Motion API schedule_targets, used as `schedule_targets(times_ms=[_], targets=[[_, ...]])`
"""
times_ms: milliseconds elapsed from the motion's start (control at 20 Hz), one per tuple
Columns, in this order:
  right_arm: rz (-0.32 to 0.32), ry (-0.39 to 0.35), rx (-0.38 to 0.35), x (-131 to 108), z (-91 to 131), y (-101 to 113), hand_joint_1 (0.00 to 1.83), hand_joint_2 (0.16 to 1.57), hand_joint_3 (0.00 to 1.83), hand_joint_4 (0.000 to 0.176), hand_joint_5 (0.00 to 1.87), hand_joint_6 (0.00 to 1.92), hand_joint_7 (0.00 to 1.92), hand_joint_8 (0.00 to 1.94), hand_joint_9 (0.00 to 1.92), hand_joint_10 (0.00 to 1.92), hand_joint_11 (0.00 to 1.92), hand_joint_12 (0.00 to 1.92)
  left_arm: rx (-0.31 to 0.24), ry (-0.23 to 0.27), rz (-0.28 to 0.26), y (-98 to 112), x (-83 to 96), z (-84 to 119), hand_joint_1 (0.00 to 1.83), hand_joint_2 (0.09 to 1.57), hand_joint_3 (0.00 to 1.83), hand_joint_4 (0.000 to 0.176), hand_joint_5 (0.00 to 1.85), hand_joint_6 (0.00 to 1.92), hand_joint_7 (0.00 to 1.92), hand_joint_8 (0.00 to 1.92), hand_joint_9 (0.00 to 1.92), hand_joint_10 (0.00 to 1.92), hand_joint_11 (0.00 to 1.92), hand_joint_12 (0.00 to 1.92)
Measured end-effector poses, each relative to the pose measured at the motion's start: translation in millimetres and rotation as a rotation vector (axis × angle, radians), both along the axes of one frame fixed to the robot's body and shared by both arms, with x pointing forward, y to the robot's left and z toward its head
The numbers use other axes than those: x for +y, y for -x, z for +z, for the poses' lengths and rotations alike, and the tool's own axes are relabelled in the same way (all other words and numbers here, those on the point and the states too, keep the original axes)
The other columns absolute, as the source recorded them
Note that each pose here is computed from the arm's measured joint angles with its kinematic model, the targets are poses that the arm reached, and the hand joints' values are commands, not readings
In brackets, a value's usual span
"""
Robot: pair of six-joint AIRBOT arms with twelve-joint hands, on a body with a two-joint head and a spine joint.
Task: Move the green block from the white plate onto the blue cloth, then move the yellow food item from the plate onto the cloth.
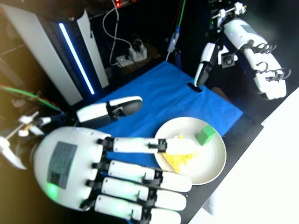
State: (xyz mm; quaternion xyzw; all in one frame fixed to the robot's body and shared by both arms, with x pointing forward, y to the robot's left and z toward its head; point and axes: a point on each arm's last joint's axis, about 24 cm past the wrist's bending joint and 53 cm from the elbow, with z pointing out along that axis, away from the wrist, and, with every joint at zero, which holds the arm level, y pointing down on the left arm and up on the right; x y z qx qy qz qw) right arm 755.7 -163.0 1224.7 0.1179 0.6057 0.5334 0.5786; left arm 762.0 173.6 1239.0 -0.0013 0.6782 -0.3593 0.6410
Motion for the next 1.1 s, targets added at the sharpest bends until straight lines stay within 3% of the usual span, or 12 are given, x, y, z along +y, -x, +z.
schedule_targets(times_ms=[50, 200, 400, 450, 550, 700, 750, 800, 850, 950, 1000, 1100], targets=[[0.005, 0.005, -0.001, 1.7, -0.7, 0.8, 0.53, 0.81, 0.01, 0.064, 0.04, 0.01, 0.28, 0.01, 0.25, 0.03, 0.08, 0.68, -0.002, -0.012, -0.004, 0.5, -1.0, -0.9, 0.78, 0.87, 0.0, 0.007, 0.29, 0.0, 0.38, 0.0, 0.45, 0.0, 0.28, 0.33], [0.018, 0.023, -0.009, 5.7, -1.1, 3.2, 0.56, 0.81, 0.0, 0.073, 0.06, 0.0, 0.16, 0.0, 0.23, 0.0, 0.04, 0.77, -0.01, -0.049, -0.018, 1.9, -4.9, -2.1, 0.87, 0.9, 0.0, 0.024, 0.3, 0.0, 0.39, 0.0, 0.47, 0.0, 0.32, 0.24], [0.045, 0.034, -0.011, 15.5, -3.2, 8.9, 0.52, 0.82, 0.0, 0.082, 0.05, 0.0, 0.15, 0.0, 0.24, 0.0, 0.0, 0.9, -0.056, -0.112, -0.035, 0.4, -13.8, 16.8, 0.89, 0.9, 0.0, 0.006, 0.3, 0.0, 0.4, 0.01, 0.49, 0.01, 0.37, 0.26], [0.045, 0.035, -0.012, 15.7, -3.2, 9.0, 0.52, 0.82, 0.0, 0.086, 0.05, 0.0, 0.14, 0.0, 0.22, 0.0, 0.0, 0.9, -0.063, -0.135, -0.036, -0.2, -15.0, 19.4, 0.9, 0.89, 0.0, 0.013, 0.29, 0.0, 0.4, 0.01, 0.48, 0.0, 0.33, 0.24], [0.045, 0.035, -0.013, 15.5, -2.7, 9.0, 0.52, 0.81, 0.0, 0.103, 0.04, 0.0, 0.11, 0.0, 0.21, 0.0, 0.0, 0.9, -0.057, -0.192, -0.028, -3.1, -15.5, 19.5, 0.94, 0.94, 0.0, 0.0, 0.25, 0.0, 0.34, 0.0, 0.38, 0.0, 0.16, 0.45], [0.046, 0.036, -0.013, 15.6, -2.8, 9.1, 0.52, 0.82, 0.0, 0.083, 0.04, 0.0, 0.12, 0.0, 0.18, 0.0, 0.0, 0.86, -0.089, -0.241, -0.022, -5.6, -17.3, 33.4, 0.92, 0.83, 0.0, 0.0, 0.24, 0.0, 0.36, 0.01, 0.37, 0.01, 0.23, 0.37], [0.045, 0.036, -0.013, 15.6, -3.1, 9.1, 0.57, 0.79, 0.0, 0.081, 0.06, 0.0, 0.16, 0.0, 0.22, 0.01, 0.0, 0.99, -0.098, -0.252, -0.022, -6.4, -18.7, 36.4, 0.91, 0.83, 0.0, 0.0, 0.21, 0.0, 0.34, 0.0, 0.37, 0.01, 0.24, 0.37], [0.047, 0.037, -0.015, 16.2, -2.8, 9.4, 0.61, 0.74, 0.0, 0.095, 0.08, 0.0, 0.18, 0.0, 0.26, 0.02, 0.0, 1.18, -0.089, -0.274, -0.019, -7.9, -20.5, 34.0, 0.98, 0.8, 0.0, 0.0, 0.29, 0.02, 0.4, 0.01, 0.43, 0.01, 0.26, 0.42], [0.047, 0.036, -0.015, 16.1, -2.7, 9.4, 0.61, 0.74, 0.0, 0.095, 0.08, 0.0, 0.18, 0.0, 0.26, 0.02, 0.0, 1.18, -0.084, -0.277, -0.017, -8.3, -20.6, 32.8, 0.98, 0.8, 0.0, 0.0, 0.29, 0.02, 0.4, 0.01, 0.43, 0.01, 0.26, 0.42], [0.049, 0.036, -0.014, 17.4, -3.4, 9.6, 0.57, 0.72, 0.0, 0.092, 0.08, 0.0, 0.2, 0.0, 0.3, 0.02, 0.0, 1.25, -0.063, -0.294, -0.009, -13.1, -21.2, 26.0, 0.96, 0.8, 0.0, 0.0, 0.36, 0.0, 0.42, 0.0, 0.46, 0.0, 0.21, 0.52], [0.052, 0.035, -0.014, 19.0, -3.6, 9.9, 0.56, 0.73, 0.0, 0.083, 0.08, 0.0, 0.21, 0.0, 0.31, 0.02, 0.0, 1.31, -0.047, -0.302, 0.001, -17.7, -20.7, 21.6, 0.91, 0.8, 0.0, 0.0, 0.51, 0.01, 0.4, 0.0, 0.43, 0.0, 0.17, 0.57], [0.055, 0.035, -0.014, 20.1, -4.1, 10.5, 0.56, 0.73, 0.0, 0.072, 0.08, 0.0, 0.21, 0.0, 0.3, 0.01, 0.0, 1.28, -0.027, -0.318, 0.008, -22.2, -21.9, 15.1, 0.86, 0.82, 0.0, 0.0, 0.45, 0.0, 0.37, 0.0, 0.38, 0.0, 0.11, 0.64]])
